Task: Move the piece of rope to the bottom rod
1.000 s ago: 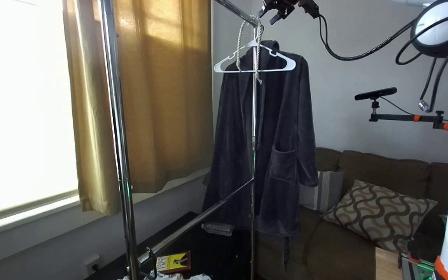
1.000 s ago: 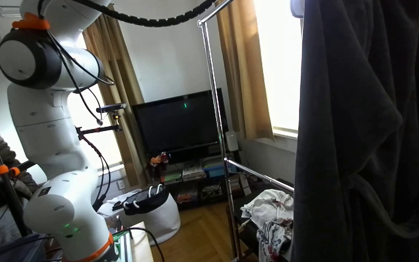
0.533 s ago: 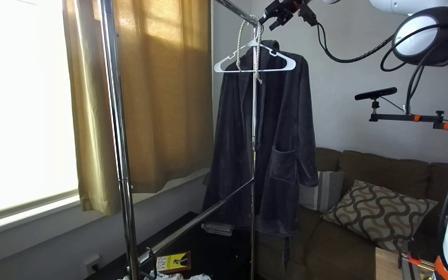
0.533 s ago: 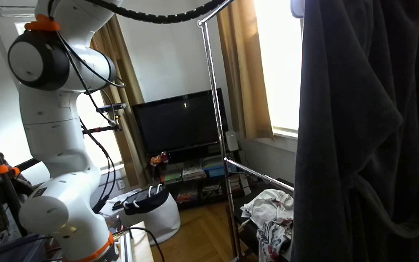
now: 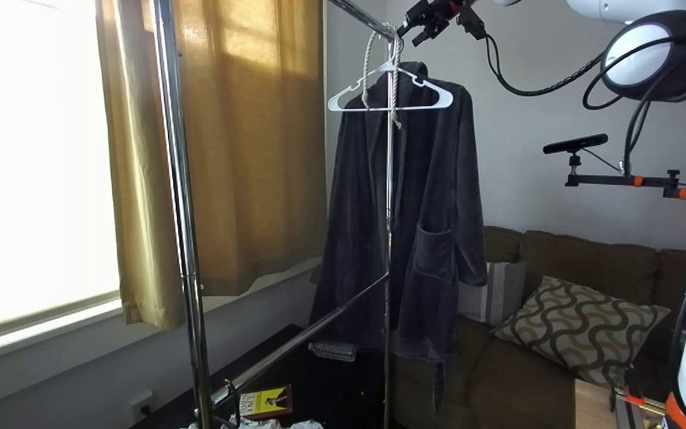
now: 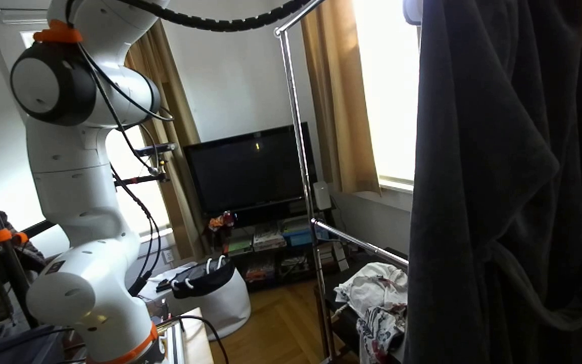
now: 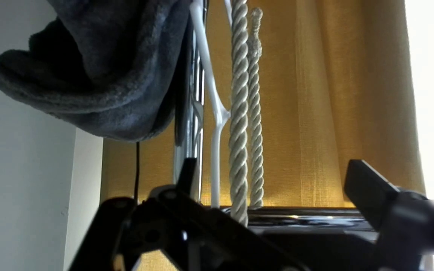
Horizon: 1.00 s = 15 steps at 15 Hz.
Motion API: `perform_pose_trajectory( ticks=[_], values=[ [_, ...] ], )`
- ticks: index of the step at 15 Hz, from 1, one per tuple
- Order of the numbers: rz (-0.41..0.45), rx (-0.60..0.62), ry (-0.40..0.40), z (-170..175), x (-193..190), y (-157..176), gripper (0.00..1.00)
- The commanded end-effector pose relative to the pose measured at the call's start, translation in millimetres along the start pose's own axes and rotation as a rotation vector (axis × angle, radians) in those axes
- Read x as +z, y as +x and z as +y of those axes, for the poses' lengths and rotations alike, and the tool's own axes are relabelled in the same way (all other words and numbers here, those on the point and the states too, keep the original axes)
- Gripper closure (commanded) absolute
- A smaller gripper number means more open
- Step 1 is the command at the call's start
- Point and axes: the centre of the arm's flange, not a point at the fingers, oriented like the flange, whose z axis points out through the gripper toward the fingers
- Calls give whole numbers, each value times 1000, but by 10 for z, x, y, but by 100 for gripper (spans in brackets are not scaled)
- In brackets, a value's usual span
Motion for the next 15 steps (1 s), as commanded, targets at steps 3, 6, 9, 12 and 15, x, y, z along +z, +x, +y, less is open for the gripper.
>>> perform_pose_trajectory(
  ticks=[3,6,9,12,15],
  values=[
    [75,25,-4,201,118,21,0],
    [108,49,12,189,229,31,1],
    [118,55,21,118,344,24,31],
    [148,62,14,97,363,60,55],
    [171,69,-2,141,321,72,78]
  ],
)
